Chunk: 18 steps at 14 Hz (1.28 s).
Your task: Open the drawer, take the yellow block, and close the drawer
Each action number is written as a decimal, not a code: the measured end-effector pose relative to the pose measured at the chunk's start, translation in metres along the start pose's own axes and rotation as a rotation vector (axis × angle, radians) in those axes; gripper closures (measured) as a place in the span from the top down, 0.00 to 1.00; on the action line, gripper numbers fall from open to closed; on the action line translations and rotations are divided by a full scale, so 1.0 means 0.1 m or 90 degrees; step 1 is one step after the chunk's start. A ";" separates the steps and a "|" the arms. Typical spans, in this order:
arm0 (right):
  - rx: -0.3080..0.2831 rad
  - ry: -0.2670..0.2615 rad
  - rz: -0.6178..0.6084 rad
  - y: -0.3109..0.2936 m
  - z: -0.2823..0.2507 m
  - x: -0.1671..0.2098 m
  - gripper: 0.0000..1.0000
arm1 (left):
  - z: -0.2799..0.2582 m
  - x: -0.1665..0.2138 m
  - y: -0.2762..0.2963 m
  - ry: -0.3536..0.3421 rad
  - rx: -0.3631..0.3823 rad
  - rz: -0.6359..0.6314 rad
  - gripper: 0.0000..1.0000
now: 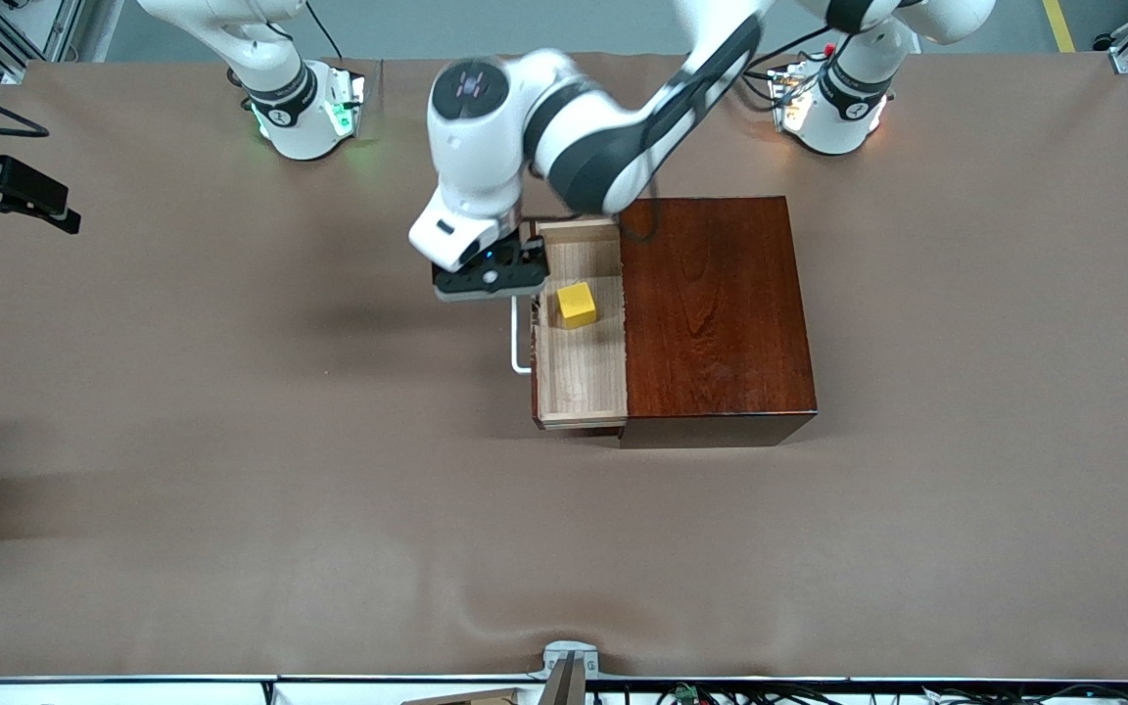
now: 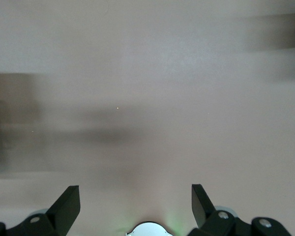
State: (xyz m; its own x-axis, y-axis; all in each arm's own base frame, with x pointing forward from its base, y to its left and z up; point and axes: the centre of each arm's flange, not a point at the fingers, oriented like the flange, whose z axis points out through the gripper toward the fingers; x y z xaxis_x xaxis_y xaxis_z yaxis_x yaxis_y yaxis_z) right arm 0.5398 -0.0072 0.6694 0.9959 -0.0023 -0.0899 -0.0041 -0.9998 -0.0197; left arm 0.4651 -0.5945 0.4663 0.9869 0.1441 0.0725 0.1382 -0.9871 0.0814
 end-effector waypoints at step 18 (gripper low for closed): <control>0.042 -0.040 0.233 -1.00 0.44 0.31 1.00 | -2.24 1.17 -3.56 -0.081 0.096 0.034 1.00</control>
State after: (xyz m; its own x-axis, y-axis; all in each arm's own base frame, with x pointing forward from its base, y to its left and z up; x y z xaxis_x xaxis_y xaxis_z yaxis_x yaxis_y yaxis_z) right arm 0.5673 0.0938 0.6244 0.9198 -0.3564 -0.1641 -0.3671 -0.9294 -0.0392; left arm 0.5127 -0.2110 0.6686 0.9943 0.0914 -0.0548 0.0875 -0.9937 -0.0696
